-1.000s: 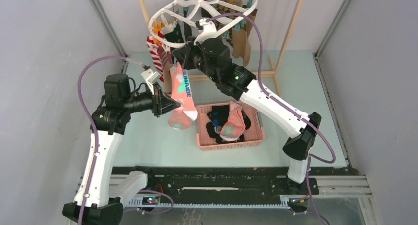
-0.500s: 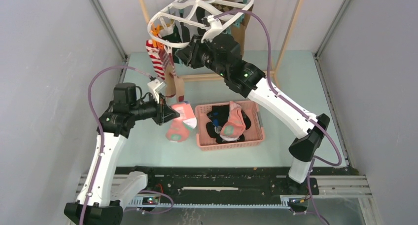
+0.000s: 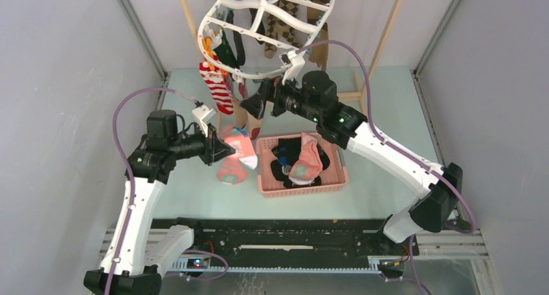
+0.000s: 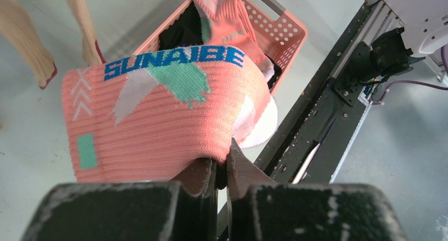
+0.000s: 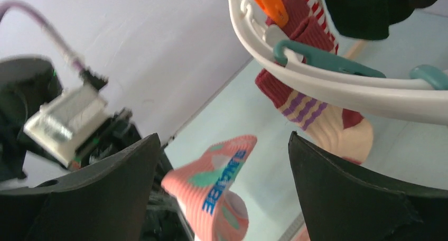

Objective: Remove the socks clipped to the hanger
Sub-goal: Remove the sock from the hanger.

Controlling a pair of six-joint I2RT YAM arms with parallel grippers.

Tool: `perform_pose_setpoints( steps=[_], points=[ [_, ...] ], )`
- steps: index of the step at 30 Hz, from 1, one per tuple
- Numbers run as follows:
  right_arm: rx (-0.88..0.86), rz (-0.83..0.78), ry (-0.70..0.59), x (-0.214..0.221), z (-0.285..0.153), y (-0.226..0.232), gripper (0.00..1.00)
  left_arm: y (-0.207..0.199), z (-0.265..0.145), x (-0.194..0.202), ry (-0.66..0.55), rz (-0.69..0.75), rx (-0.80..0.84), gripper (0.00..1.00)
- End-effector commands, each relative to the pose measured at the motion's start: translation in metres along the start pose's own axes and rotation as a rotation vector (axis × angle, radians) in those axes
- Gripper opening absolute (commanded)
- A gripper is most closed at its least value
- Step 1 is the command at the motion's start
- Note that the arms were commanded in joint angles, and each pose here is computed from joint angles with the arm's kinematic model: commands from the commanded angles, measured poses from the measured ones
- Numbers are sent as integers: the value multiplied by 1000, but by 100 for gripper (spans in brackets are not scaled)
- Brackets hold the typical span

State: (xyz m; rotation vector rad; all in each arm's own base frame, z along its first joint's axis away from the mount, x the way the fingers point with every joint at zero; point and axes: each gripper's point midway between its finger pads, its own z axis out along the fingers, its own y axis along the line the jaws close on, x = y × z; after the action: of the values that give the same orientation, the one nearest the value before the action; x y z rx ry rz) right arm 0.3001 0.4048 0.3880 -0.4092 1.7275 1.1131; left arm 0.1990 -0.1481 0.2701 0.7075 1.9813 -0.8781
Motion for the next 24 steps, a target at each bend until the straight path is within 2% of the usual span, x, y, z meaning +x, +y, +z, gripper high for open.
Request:
perform_pose_setpoints(
  steps=[1, 5, 8, 10, 15, 18, 24],
  points=[
    [-177, -78, 44, 22, -26, 32, 100, -10, -10, -28, -62, 73, 7, 7],
    [-140, -97, 129, 58, -28, 16, 100, -15, -12, -34, -75, 75, 18, 7],
    [-181, -144, 135, 72, -29, 23, 100, -16, -13, -36, -82, 70, 19, 8],
    [-187, -174, 103, 68, -26, 28, 100, -15, -13, -37, -83, 71, 14, 8],
    [-157, -89, 35, 30, -29, 16, 100, -13, -15, -44, -96, 84, -4, 8],
    [-181, -92, -6, 4, -35, 27, 100, -13, -15, -46, -100, 87, -6, 8],
    [-211, -131, -33, -16, -40, 43, 100, -11, -12, -43, -93, 76, -4, 8]
  ],
)
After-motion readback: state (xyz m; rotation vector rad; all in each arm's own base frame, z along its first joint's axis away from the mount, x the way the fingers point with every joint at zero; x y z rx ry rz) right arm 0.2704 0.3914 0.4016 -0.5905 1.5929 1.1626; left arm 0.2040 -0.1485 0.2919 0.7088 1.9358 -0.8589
